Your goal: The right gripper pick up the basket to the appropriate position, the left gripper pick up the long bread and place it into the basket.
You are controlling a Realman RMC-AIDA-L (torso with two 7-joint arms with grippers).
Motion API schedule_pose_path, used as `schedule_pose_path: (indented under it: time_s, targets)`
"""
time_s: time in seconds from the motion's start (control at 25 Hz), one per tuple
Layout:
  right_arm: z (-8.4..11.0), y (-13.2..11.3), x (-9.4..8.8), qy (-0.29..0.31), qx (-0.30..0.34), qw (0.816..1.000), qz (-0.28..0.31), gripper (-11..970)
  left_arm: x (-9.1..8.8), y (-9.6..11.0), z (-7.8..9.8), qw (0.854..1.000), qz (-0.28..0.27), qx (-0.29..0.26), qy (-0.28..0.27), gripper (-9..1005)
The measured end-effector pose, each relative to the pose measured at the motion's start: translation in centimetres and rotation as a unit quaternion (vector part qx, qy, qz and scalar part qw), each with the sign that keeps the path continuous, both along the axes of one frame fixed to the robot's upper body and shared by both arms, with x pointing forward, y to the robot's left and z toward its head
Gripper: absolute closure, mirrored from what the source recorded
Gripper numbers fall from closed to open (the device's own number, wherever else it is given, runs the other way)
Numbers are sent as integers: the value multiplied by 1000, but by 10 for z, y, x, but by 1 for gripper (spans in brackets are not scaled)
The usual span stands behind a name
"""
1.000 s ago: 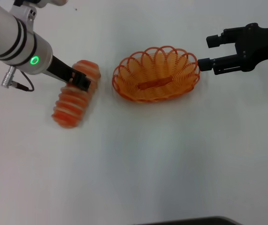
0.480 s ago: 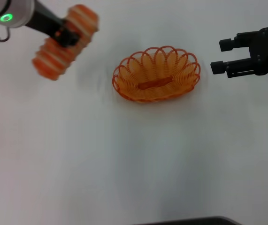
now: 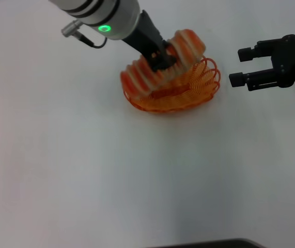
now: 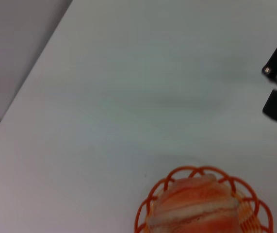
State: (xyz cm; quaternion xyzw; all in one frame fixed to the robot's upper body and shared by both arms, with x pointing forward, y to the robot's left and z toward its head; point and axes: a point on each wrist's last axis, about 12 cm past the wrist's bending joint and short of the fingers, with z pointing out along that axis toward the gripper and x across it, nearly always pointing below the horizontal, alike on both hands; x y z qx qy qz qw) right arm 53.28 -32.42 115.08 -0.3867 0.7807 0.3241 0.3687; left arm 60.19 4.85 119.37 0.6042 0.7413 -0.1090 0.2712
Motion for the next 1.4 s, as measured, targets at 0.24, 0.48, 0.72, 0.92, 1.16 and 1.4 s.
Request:
schedule_pose_path:
  time_s: [0.24, 0.48, 0.72, 0.92, 1.16, 1.4]
  targets:
    - [-1, 2, 1, -1, 1, 1000, 0, 168, 3, -13, -7, 1000, 2, -7, 16, 713]
    - [-1, 2, 2, -3, 1, 1000, 0, 168, 3, -11, -8, 1000, 7, -17, 18, 626]
    - [1, 4, 4, -5, 1, 1000, 1, 168, 2, 1, -7, 999, 24, -35, 19, 340]
    - [1, 5, 5, -5, 1, 1000, 3, 168, -1, 40, 2, 993, 71, -94, 27, 139]
    - [1, 5, 5, -4, 1, 1000, 4, 168, -19, 144, -4, 959, 154, -219, 88, 77]
    - [1, 9, 5, -1, 4, 1000, 9, 168, -59, 224, -52, 941, 183, -235, 163, 78]
